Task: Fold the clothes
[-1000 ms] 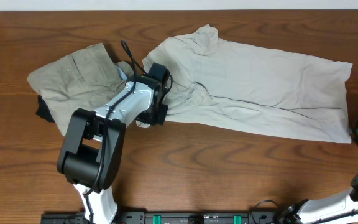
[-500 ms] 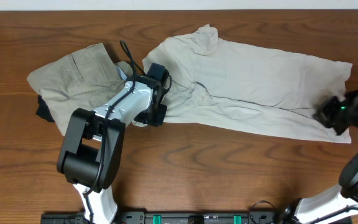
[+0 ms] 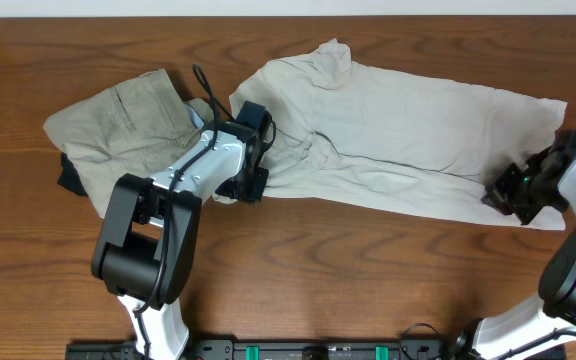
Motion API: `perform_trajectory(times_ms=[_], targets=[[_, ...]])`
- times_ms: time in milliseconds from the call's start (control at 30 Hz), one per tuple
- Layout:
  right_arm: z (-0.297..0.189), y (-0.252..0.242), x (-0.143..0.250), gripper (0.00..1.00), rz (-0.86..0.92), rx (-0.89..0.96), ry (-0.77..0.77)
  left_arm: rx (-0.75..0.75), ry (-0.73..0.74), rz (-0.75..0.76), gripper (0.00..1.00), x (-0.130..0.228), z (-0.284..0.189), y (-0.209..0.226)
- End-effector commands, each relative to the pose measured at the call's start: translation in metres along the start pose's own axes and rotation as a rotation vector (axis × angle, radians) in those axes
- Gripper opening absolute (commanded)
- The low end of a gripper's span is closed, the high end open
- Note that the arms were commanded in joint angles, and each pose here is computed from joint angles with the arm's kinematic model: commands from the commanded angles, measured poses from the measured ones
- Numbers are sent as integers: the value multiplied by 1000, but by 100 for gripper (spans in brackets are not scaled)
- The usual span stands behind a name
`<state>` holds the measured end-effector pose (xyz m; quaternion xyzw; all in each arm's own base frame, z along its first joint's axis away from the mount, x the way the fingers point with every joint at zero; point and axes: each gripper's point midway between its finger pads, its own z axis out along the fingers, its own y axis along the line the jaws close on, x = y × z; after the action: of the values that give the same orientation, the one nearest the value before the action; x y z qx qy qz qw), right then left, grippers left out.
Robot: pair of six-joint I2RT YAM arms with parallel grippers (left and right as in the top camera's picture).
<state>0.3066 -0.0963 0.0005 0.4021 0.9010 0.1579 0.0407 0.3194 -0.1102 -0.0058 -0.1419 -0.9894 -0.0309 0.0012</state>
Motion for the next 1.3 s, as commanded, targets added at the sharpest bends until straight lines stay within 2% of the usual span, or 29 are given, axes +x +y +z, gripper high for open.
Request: perform_trajectory(times_ms=[0, 300, 500, 767, 800, 900, 1033, 1167, 1267], targets=[[1, 3, -3, 1, -9, -4, -34, -24, 121, -5, 35, 27, 31, 4], [-11, 50, -48, 1, -40, -229, -204, -24, 118, -5, 35, 27, 32, 4], [-25, 67, -80, 1, -85, -295, -346, -24, 114, -5, 36, 26, 32, 4], [-54, 69, -63, 1, -137, -474, -260, -24, 115, -5, 36, 26, 32, 4], [-57, 66, -56, 1, -151, -472, -239, -24, 115, -5, 41, 26, 32, 4], [-52, 19, -42, 2, -53, -256, -198, -23, 113, -5, 46, 24, 29, 4], [-51, -45, -33, 36, 90, 3, -176, -23, 120, -5, 50, 22, 23, 4], [-56, -74, -30, 53, 207, 61, -170, -17, 120, -6, 55, 19, 12, 4], [-60, -88, -34, 56, 272, 78, -189, -14, 86, -35, 59, 12, -2, 4]])
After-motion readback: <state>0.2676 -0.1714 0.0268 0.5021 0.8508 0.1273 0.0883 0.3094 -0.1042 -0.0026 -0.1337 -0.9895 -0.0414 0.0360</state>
